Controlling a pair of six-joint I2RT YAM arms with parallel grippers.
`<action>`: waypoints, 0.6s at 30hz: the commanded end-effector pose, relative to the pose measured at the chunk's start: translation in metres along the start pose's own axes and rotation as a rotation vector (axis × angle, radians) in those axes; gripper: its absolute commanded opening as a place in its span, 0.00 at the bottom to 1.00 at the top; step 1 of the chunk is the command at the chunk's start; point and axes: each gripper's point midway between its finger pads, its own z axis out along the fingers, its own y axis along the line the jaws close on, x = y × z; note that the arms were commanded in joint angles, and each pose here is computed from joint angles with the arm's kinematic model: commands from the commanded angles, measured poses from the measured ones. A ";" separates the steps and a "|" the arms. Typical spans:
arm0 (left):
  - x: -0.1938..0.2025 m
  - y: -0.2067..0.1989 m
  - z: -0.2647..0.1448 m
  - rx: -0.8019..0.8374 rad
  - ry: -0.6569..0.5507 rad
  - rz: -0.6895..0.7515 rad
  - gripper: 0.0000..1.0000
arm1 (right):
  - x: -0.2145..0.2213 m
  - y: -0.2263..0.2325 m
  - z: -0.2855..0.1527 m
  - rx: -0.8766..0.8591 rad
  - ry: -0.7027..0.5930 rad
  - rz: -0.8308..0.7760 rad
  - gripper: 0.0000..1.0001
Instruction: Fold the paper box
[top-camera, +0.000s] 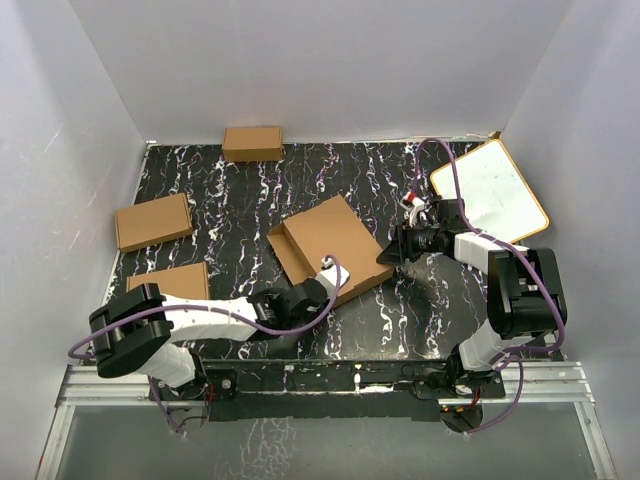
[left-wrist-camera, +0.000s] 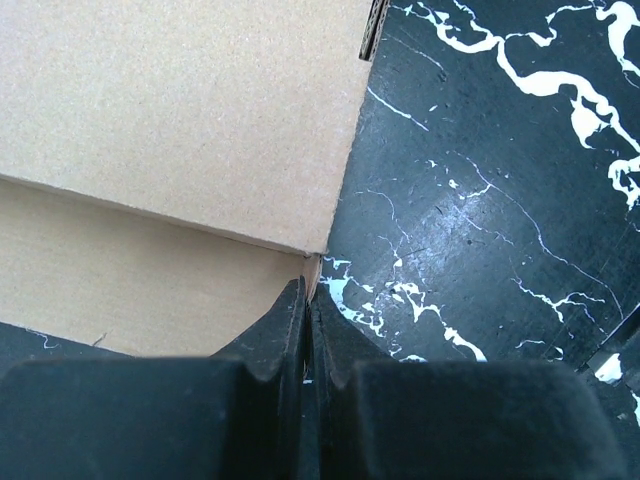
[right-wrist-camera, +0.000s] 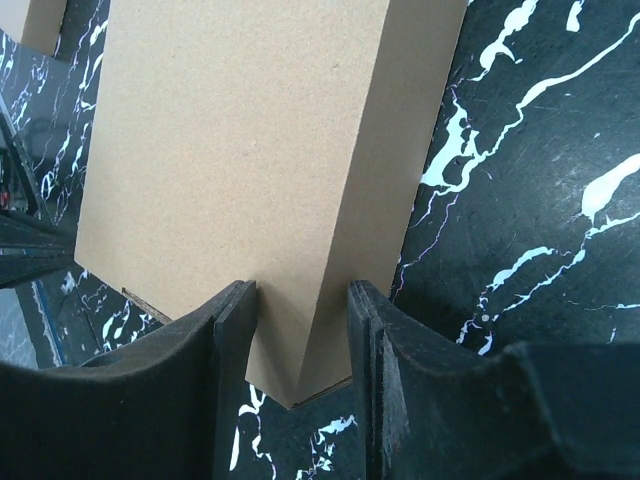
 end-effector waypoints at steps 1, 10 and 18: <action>-0.047 -0.012 0.002 0.068 -0.095 -0.023 0.00 | 0.008 0.000 0.008 0.003 0.041 -0.015 0.45; -0.058 -0.013 0.007 0.075 -0.080 -0.041 0.00 | 0.009 0.002 0.010 -0.007 0.049 -0.024 0.45; -0.060 -0.004 0.007 0.024 -0.081 -0.050 0.00 | 0.010 0.000 0.011 0.001 0.055 -0.021 0.45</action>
